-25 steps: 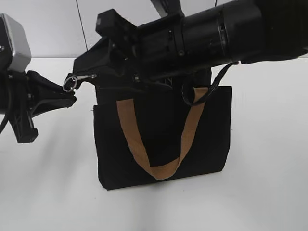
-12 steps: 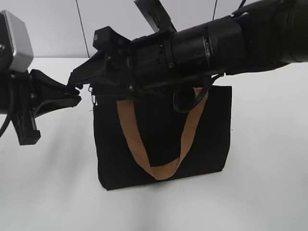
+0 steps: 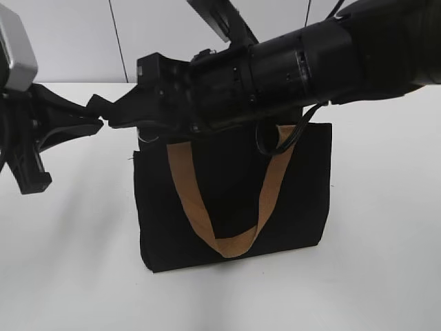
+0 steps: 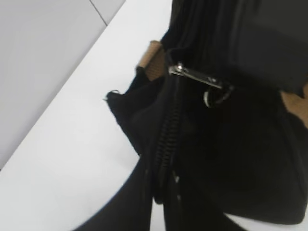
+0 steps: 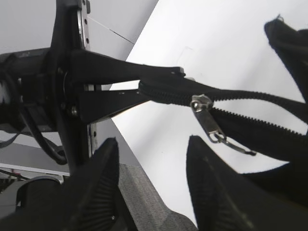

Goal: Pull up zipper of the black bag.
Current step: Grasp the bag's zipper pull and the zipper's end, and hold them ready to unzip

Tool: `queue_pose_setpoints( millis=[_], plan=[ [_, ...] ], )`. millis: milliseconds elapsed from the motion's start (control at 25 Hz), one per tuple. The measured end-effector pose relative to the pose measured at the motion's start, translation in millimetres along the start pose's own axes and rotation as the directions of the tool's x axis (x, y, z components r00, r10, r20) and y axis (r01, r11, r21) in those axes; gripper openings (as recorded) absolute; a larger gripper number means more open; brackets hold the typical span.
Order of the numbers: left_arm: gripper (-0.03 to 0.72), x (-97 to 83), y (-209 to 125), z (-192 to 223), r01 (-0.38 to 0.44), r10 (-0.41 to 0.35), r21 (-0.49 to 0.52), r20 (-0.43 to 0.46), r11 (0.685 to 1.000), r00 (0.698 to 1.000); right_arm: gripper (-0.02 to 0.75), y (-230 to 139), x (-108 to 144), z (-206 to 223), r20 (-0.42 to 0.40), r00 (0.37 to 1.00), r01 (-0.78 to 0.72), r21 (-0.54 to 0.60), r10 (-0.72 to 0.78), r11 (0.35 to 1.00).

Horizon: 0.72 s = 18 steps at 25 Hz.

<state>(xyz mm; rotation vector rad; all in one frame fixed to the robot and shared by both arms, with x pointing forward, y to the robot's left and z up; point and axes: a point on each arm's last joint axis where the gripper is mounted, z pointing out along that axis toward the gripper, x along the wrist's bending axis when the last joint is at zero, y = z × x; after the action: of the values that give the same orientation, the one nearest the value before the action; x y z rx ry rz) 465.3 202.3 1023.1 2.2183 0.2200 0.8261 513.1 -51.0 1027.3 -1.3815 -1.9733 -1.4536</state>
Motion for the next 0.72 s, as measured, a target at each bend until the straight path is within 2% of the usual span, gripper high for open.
queue_pose_setpoints(
  millis=[280, 400, 720],
  plan=[
    [0.017, 1.9, 5, -7, -0.014, 0.014, -0.011, -0.033, 1.0, 0.999, 0.361, 11, 14, -28, 0.069, 0.983, 0.173, -0.048, -0.17, 0.984],
    [0.017, 1.9, 5, -7, -0.014, 0.014, -0.011, -0.034, 1.0, 0.999, 0.361, 8, 11, -30, 0.105, 0.953, 0.284, -0.001, -0.283, 0.959],
    [0.015, 1.9, 5, -7, -0.014, 0.014, -0.011, -0.034, 1.0, 0.999, 0.361, -1, 9, -17, 0.125, 0.85, 0.505, 0.08, -0.512, 0.859]
  ],
)
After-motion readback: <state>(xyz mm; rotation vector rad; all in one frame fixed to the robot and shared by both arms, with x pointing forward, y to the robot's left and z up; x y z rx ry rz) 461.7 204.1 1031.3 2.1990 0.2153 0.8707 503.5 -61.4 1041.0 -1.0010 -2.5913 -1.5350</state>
